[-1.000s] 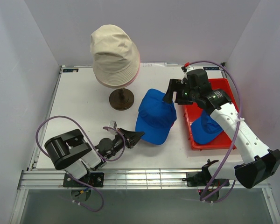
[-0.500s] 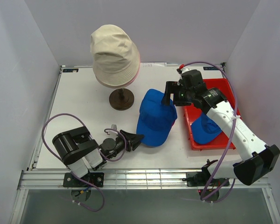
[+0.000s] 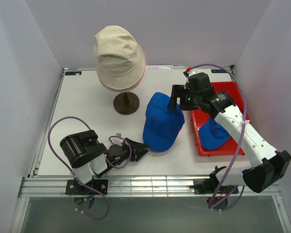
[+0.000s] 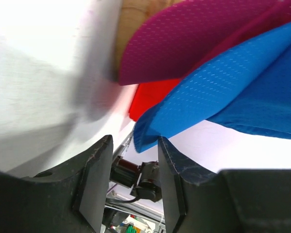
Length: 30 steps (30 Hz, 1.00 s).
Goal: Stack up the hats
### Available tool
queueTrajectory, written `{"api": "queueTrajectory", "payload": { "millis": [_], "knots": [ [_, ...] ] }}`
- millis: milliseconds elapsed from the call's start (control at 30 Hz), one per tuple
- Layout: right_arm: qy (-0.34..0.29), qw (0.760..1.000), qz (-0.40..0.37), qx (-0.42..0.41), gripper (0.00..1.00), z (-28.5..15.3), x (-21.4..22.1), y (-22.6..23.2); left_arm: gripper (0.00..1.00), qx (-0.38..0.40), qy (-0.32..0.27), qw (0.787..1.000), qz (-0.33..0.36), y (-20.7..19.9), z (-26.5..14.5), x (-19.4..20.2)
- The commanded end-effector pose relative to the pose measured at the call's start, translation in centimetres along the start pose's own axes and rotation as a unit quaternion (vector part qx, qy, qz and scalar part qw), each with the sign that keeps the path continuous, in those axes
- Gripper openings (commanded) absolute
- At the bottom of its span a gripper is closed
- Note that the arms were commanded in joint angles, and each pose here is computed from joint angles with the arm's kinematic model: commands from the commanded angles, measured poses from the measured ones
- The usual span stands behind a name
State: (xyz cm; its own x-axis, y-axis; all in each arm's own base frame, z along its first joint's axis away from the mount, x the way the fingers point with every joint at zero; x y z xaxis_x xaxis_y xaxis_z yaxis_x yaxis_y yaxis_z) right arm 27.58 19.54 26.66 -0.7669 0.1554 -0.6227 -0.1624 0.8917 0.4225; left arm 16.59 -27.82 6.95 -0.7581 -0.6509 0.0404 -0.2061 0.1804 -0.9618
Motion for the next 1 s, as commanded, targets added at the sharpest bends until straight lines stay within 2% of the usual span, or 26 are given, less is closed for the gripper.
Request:
{"api": "queueTrajectory", "payload": {
  "millis": [0, 533, 767, 967],
  "knots": [
    [-0.024, 1.000, -0.014, -0.007, 0.82, -1.1, -1.4, 0.7, 0.53, 0.009, 0.012, 1.000, -0.008, 1.4, -7.1, -0.2],
    [-0.059, 0.998, -0.004, -0.016, 0.87, -4.4, -2.8, 1.4, 0.57, 0.033, 0.013, 0.999, -0.006, 0.3, -7.6, -0.2],
    [-0.077, 0.994, 0.018, 0.072, 0.93, -6.9, -2.8, -2.0, 0.57, 0.036, 0.028, 0.999, 0.001, 0.3, -8.0, 0.2],
    [-0.054, 0.985, 0.062, 0.149, 0.94, -8.1, -0.9, -7.1, 0.55, 0.022, 0.029, 0.999, -0.003, 1.2, -8.3, 0.3]
  ]
}}
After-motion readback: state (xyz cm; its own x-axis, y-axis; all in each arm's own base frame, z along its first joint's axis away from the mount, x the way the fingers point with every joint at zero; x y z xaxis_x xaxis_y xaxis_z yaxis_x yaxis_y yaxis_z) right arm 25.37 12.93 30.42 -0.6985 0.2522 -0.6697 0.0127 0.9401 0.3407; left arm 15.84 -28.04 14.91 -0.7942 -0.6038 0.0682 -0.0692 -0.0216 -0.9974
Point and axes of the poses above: each gripper's point midway between its finger pads, its own z axis out along the fingers, its own y axis along the line the jaws close on, x = y × z, the point moved 2 cm from there along -z, back along the fingers, and after that the axes turned 9 degrees about z, right-handed, at the moved point
